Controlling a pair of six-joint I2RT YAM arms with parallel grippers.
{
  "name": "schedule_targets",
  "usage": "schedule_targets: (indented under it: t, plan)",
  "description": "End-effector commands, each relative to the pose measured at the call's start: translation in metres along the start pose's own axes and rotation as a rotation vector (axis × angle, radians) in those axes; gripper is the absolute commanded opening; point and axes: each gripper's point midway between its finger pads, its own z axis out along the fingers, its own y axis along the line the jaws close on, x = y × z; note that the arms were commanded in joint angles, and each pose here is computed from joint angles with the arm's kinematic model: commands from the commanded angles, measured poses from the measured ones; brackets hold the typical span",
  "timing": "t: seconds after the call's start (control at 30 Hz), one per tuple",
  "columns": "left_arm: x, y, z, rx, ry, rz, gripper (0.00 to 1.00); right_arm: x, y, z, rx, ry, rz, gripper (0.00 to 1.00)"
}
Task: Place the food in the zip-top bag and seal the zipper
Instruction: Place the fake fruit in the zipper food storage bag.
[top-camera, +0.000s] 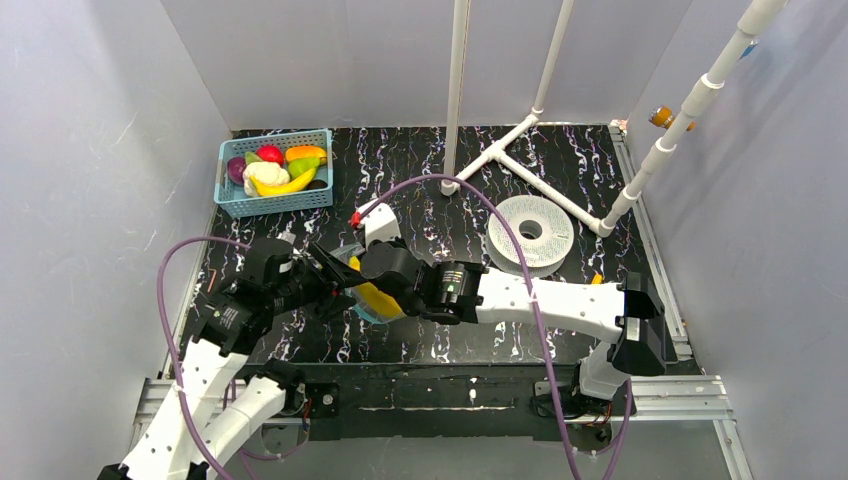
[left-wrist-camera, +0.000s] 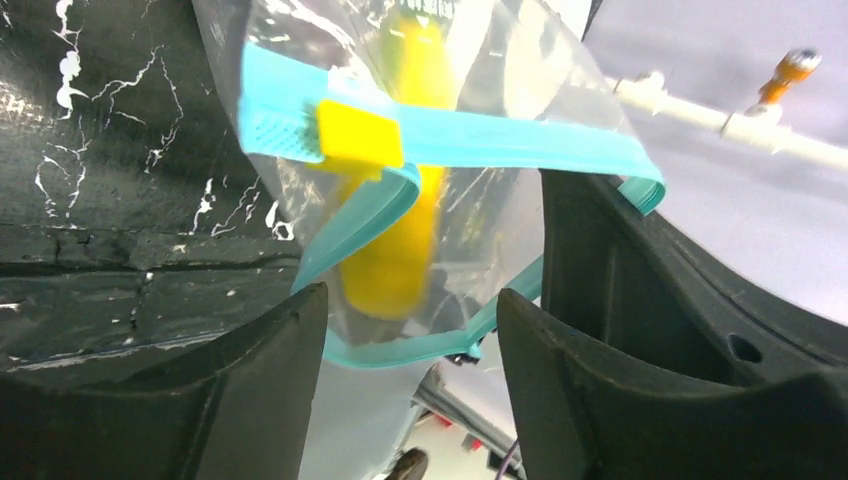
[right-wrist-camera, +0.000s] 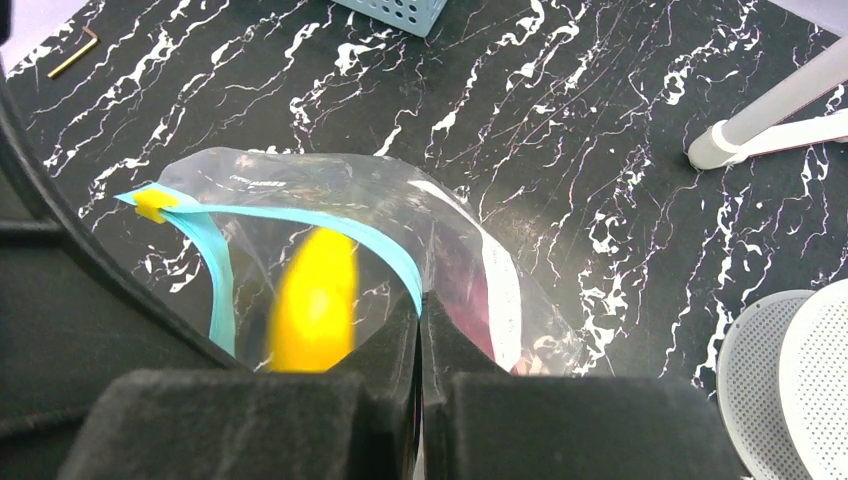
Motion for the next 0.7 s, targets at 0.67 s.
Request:
schedule_targets:
  t: [0.67]
  plan:
    - [-0.082,-0.047,-0.074,-0.146,-0.383,0.629,0.89,-0.004,-0.070,-0.021,0.053,0.050,0.279,0.01]
